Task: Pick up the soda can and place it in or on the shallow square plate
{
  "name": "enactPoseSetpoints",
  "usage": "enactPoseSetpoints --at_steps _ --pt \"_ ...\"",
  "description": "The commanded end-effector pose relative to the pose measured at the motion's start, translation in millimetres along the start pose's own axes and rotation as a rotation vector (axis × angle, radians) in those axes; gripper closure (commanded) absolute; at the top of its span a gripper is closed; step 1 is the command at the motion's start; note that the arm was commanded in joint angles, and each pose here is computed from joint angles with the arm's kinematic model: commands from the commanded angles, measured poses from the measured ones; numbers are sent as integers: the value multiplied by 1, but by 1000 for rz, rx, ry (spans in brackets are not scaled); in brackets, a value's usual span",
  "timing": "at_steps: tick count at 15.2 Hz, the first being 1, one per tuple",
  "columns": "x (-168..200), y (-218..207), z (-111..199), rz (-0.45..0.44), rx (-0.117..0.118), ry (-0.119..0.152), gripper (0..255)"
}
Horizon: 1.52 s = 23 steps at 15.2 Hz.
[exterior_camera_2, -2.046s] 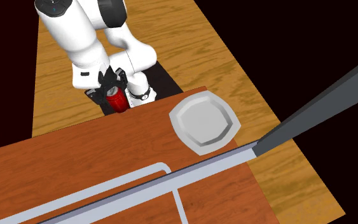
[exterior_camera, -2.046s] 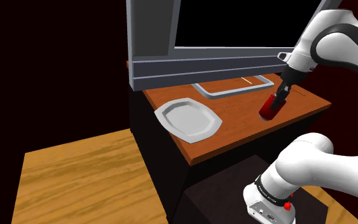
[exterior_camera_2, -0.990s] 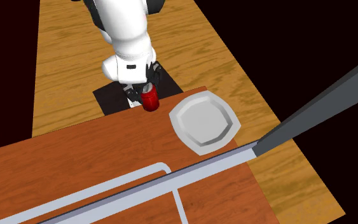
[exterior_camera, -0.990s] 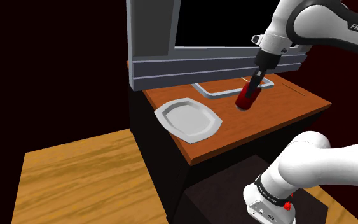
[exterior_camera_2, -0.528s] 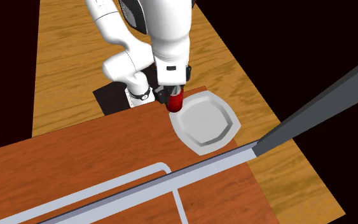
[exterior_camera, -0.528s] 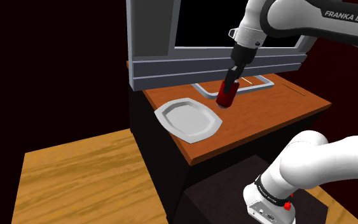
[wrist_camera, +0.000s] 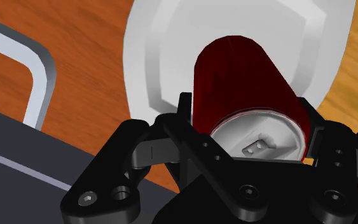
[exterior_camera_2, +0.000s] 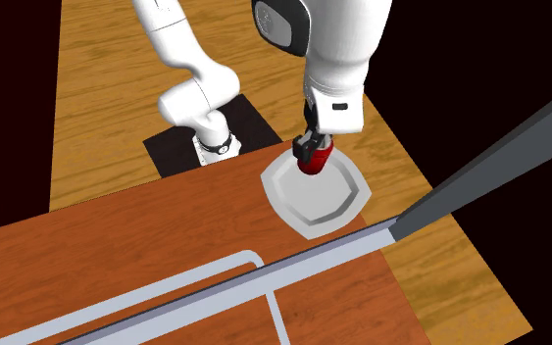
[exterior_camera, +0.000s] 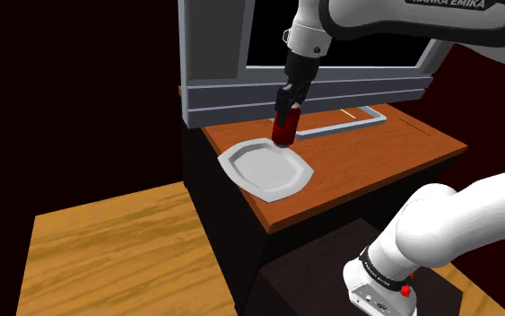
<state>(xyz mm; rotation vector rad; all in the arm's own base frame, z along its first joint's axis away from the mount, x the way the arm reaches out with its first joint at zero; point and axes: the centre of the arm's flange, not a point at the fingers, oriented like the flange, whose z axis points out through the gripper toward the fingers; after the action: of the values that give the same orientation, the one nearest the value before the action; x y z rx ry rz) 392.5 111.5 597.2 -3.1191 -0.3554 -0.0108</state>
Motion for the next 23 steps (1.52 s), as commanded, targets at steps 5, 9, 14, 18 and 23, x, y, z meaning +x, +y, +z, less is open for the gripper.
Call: enactPoseSetpoints --at_steps 5,9,14,18,23 --pt "12 -9 23 0 1 0 255" --pt "12 -9 45 0 1 0 255" --pt "11 -9 71 0 1 0 255" --pt "11 -9 93 0 1 0 255" --pt "11 -9 93 0 1 0 255"
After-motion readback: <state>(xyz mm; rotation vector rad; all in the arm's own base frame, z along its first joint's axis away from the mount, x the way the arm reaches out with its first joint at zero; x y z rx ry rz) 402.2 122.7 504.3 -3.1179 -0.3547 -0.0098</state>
